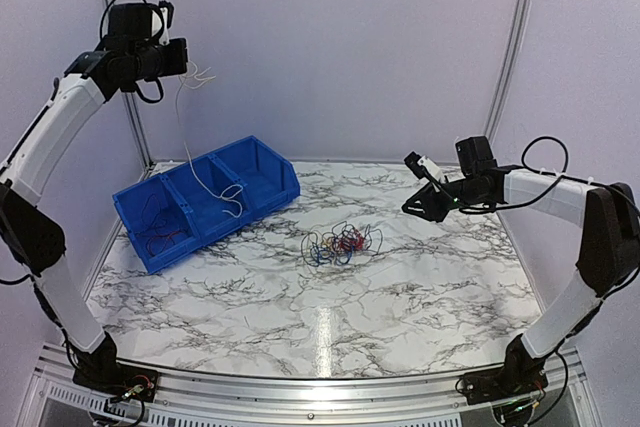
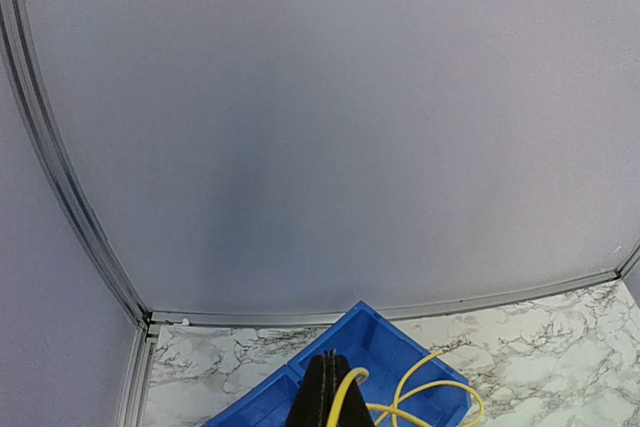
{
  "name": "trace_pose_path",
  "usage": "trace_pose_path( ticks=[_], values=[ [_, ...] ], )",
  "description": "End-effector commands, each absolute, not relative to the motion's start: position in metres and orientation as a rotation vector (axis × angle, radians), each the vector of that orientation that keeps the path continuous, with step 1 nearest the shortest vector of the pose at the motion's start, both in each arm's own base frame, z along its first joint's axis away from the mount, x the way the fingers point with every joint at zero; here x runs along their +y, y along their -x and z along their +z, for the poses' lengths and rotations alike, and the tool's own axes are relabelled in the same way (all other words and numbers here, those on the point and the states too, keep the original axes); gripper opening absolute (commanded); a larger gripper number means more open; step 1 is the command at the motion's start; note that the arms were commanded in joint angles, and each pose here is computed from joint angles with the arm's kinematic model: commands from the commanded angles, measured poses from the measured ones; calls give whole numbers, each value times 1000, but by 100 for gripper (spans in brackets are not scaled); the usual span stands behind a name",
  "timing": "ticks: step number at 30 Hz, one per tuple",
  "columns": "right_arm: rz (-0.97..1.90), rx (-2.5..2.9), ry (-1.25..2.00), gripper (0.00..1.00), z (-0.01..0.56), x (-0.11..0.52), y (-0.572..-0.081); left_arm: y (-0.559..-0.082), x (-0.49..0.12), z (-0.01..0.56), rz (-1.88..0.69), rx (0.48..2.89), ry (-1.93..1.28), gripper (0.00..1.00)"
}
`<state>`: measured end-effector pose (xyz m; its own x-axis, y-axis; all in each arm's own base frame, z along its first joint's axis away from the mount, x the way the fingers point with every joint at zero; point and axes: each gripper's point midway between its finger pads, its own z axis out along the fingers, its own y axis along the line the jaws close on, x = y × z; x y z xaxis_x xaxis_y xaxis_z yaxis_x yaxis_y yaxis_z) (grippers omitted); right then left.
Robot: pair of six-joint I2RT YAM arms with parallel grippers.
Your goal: Untangle the cables
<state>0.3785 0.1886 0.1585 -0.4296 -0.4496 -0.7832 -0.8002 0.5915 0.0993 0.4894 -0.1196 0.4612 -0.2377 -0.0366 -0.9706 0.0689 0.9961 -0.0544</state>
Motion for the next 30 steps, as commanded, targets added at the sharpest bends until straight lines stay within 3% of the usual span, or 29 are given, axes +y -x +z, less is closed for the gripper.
trace_pose_path(
  ticks=[1, 17, 30],
  values=[
    [624, 2070, 1001, 27, 162, 191, -377, -482, -111, 447, -61, 1832, -26, 0],
    [624, 2074, 1010, 27, 160, 191, -376, -503, -91, 379, 21, 1965, -12, 0],
    [643, 2096, 1032, 27, 149, 192, -374, -507, -121, 208, -118, 2330, -50, 0]
  ],
)
